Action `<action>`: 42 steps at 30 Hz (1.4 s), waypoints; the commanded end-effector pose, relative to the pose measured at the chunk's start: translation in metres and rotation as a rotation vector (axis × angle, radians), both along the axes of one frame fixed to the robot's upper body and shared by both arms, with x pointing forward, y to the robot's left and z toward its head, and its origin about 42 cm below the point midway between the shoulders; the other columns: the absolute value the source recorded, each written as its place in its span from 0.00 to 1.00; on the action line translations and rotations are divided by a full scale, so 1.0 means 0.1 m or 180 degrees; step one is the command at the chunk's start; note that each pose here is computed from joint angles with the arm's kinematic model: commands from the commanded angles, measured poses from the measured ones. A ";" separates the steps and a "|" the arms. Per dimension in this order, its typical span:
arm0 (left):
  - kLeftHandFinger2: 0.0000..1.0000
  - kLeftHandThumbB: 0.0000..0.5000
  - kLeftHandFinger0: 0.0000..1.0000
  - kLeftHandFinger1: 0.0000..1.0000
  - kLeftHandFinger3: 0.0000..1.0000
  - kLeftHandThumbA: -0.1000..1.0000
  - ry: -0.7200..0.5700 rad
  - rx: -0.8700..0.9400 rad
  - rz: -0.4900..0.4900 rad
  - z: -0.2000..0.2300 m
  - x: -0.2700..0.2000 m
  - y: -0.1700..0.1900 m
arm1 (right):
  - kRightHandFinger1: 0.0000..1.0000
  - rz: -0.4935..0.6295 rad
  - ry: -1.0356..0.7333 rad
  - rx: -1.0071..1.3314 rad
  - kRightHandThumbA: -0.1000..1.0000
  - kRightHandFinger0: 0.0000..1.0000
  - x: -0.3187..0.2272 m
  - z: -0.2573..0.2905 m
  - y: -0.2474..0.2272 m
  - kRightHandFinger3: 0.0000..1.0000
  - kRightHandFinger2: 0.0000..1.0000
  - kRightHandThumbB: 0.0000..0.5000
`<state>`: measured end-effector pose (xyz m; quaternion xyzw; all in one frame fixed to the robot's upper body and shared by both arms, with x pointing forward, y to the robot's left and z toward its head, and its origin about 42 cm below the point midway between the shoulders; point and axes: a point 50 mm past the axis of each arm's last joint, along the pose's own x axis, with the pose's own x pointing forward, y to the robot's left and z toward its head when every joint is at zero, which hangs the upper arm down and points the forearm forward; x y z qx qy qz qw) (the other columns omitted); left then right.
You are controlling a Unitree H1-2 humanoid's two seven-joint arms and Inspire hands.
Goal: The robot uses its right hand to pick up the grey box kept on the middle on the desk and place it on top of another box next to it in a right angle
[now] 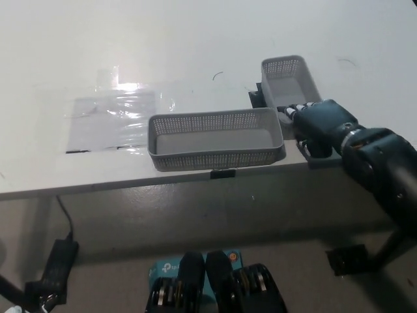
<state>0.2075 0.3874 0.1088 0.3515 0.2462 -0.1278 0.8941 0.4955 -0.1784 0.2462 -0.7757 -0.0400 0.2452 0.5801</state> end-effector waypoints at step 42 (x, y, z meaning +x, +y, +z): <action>0.07 0.51 0.05 0.14 0.06 1.00 -0.0115 0.0108 -0.0041 0.17 0.01 0.10 | 0.00 0.0260 -0.1611 0.2494 0.00 0.00 -0.07 -0.33 -0.35 0.11 0.11 0.55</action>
